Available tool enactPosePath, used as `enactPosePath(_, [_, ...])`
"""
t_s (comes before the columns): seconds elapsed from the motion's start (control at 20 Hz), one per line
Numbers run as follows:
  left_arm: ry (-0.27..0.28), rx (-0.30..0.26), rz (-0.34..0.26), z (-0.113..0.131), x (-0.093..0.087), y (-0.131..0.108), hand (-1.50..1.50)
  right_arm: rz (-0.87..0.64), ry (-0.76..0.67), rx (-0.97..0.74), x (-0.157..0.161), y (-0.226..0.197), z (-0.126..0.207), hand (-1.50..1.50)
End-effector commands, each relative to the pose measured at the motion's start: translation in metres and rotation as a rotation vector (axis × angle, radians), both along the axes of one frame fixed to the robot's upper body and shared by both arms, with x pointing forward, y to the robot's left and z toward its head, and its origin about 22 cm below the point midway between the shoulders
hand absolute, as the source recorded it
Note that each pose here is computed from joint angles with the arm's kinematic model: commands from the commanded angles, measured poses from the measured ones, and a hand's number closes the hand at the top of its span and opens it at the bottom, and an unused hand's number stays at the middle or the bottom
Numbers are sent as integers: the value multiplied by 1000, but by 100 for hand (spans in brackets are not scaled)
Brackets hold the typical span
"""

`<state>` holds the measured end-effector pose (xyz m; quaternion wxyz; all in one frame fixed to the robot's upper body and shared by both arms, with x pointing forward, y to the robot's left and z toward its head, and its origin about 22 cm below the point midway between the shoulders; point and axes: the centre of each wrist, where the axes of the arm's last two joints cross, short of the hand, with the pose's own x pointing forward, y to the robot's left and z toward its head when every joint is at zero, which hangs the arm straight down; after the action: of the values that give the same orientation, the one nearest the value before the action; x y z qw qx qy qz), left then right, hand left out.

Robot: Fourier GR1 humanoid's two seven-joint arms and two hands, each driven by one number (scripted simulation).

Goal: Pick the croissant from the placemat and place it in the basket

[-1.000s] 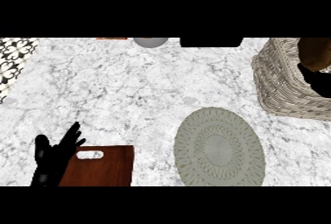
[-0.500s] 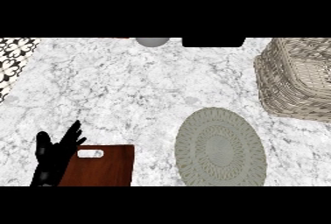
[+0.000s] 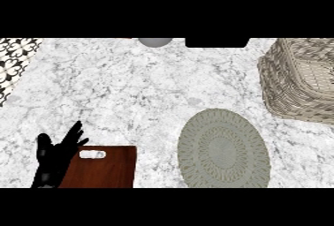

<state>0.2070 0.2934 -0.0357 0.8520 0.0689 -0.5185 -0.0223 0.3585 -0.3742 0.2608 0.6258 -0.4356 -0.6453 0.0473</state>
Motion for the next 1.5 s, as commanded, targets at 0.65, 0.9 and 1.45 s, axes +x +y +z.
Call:
enactPosePath(0.65, [82, 1, 13, 3, -1, 3, 0, 0, -38, 220, 25, -47, -79, 150])
enactPosePath(0.9, [70, 17, 6, -14, -11, -1, 0, -149, 121, -18, 6, -97, -95, 150])
enactPosePath(1.45, [76, 2, 0, -18, -4, -3, 0, -128, -25, -17, -6, -127, -91, -150])
